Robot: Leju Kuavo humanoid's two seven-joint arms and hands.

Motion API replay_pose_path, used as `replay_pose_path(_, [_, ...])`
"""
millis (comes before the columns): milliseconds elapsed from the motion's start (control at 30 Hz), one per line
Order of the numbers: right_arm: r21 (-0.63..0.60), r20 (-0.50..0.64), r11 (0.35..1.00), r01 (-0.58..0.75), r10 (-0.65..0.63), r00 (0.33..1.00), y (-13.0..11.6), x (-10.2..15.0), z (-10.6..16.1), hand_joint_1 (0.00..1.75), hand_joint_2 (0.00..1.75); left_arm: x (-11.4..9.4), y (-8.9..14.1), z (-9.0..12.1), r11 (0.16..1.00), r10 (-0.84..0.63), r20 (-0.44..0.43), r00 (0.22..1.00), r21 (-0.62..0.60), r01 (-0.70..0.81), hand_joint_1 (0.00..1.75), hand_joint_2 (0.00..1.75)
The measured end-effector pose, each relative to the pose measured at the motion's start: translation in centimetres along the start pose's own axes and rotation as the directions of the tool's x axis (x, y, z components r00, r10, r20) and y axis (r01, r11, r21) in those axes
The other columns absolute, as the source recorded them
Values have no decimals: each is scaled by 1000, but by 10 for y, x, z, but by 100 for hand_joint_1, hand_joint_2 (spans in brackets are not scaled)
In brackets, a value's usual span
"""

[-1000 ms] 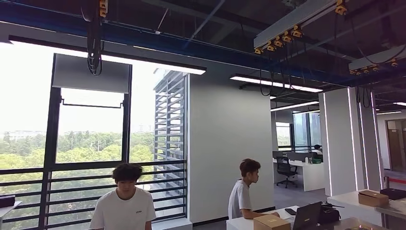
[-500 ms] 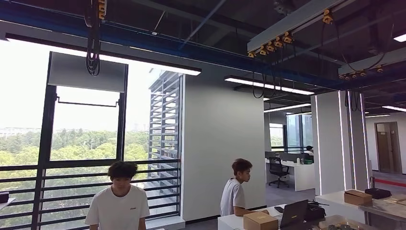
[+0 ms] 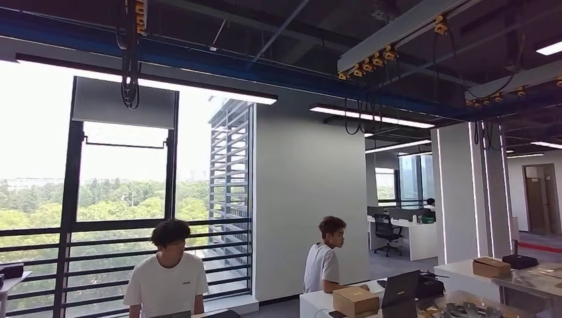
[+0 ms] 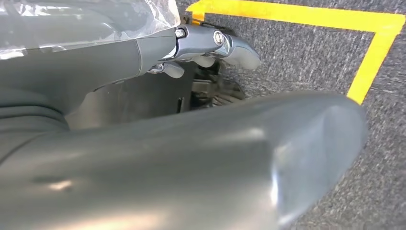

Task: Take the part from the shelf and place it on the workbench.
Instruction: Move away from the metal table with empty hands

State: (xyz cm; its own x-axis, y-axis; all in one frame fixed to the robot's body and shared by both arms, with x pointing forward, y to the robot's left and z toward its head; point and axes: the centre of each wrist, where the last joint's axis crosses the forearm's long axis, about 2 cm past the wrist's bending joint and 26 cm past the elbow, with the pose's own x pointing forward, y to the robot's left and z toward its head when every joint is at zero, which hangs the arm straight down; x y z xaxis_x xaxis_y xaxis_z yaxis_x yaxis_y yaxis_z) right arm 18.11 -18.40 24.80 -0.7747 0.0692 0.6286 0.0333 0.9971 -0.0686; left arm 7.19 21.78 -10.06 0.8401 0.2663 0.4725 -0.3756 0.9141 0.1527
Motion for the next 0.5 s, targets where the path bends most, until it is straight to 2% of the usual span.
replay_pose_path(500, [0, -12, 1000, -9, 9, 1000, 0, 0, 2, 0, 0, -1, -2, 1, 1000, 3, -3, 1000, -3, -3, 0, 0])
